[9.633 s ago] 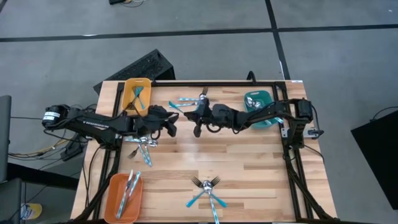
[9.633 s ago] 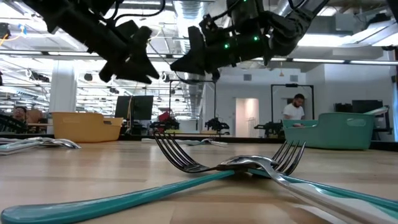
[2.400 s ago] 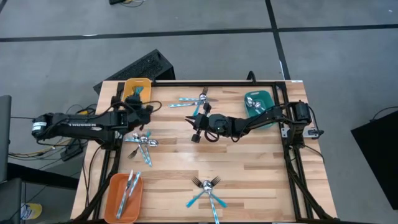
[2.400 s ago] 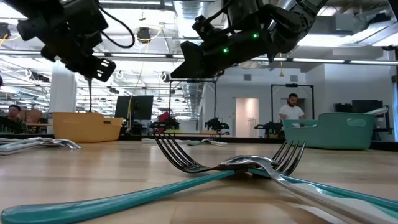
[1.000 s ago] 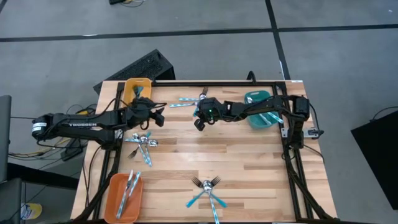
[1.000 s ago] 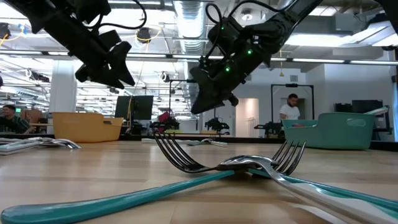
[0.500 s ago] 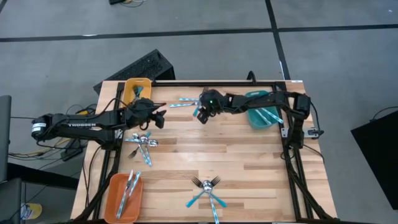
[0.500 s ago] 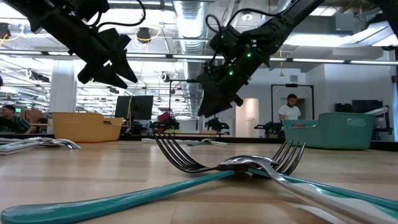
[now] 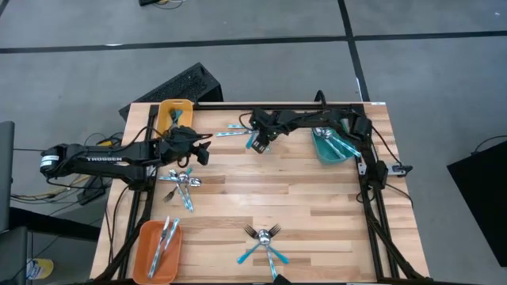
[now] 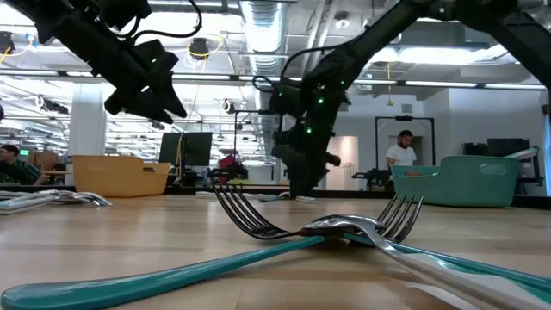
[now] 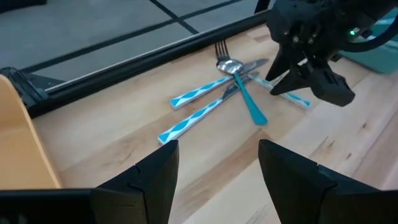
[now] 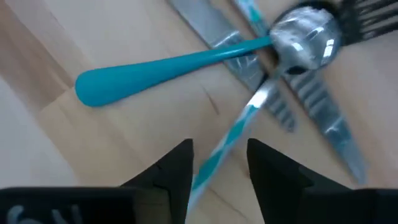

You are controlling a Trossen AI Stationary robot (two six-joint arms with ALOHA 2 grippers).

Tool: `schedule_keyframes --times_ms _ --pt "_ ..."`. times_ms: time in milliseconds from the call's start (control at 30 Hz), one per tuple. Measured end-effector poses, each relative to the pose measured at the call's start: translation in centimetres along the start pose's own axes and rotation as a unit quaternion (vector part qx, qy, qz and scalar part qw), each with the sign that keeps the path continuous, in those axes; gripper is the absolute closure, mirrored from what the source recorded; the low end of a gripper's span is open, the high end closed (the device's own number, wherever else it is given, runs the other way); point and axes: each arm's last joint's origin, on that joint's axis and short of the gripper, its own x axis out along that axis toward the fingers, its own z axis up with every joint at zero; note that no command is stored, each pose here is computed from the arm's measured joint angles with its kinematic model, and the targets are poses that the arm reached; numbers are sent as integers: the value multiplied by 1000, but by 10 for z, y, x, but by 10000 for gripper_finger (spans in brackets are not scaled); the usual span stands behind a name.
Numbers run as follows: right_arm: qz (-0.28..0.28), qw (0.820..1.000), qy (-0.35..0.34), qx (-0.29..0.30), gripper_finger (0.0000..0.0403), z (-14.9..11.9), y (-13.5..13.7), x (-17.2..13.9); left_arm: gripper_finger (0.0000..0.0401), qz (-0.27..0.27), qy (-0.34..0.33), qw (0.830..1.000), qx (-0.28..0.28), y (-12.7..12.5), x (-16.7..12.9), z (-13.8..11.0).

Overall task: Sort silverware by color (type)
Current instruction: Put the white-blue spoon into the blue bin

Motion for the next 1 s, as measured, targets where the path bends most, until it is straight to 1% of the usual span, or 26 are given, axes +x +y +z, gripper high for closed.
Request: schedule_keyframes --times_ms 167,233,367,400,433,467,500,567,600,700,800,833,900,1000 --pt "-6 1000 29 1 267 -5 4 11 193 1 9 1000 8 -1 -2 -3" --pt "-4 999 31 -7 293 -7 8 11 193 0 14 1000 11 -2 -2 -5" --pt "-1 999 27 -39 363 -8 16 5 193 -7 17 1000 11 -5 -5 -7" --pt "6 999 25 -47 378 -9 20 4 193 -11 18 1000 7 -6 -6 -8" --pt "25 998 21 -56 384 -8 23 0 193 -17 19 1000 -1 -7 -8 -8" --pt "68 996 16 -63 384 -7 27 -5 193 -25 18 999 -9 -9 -10 -9" --pt "111 991 5 -70 383 -8 33 -10 193 -35 18 999 -15 -11 -13 -10" --pt "166 981 -54 -86 375 -3 50 -21 193 -53 11 998 -19 -14 -19 -10" --pt "183 976 -81 -91 373 -1 56 -27 193 -57 4 998 -20 -16 -23 -11" --pt "211 963 -140 -86 378 -2 68 -39 193 -66 -19 997 -27 -18 -35 -11" --pt "219 954 -189 -76 382 -8 73 -33 193 -90 -35 995 -38 -21 -47 -12" --pt "228 948 -208 -71 382 -10 76 -32 193 -97 -38 994 -41 -21 -50 -12" --pt "250 933 -254 -56 382 -13 79 -31 193 -107 -47 992 -46 -22 -57 -13" --pt "287 906 -308 -43 382 -20 78 -28 193 -98 -70 991 -54 -23 -65 -15"
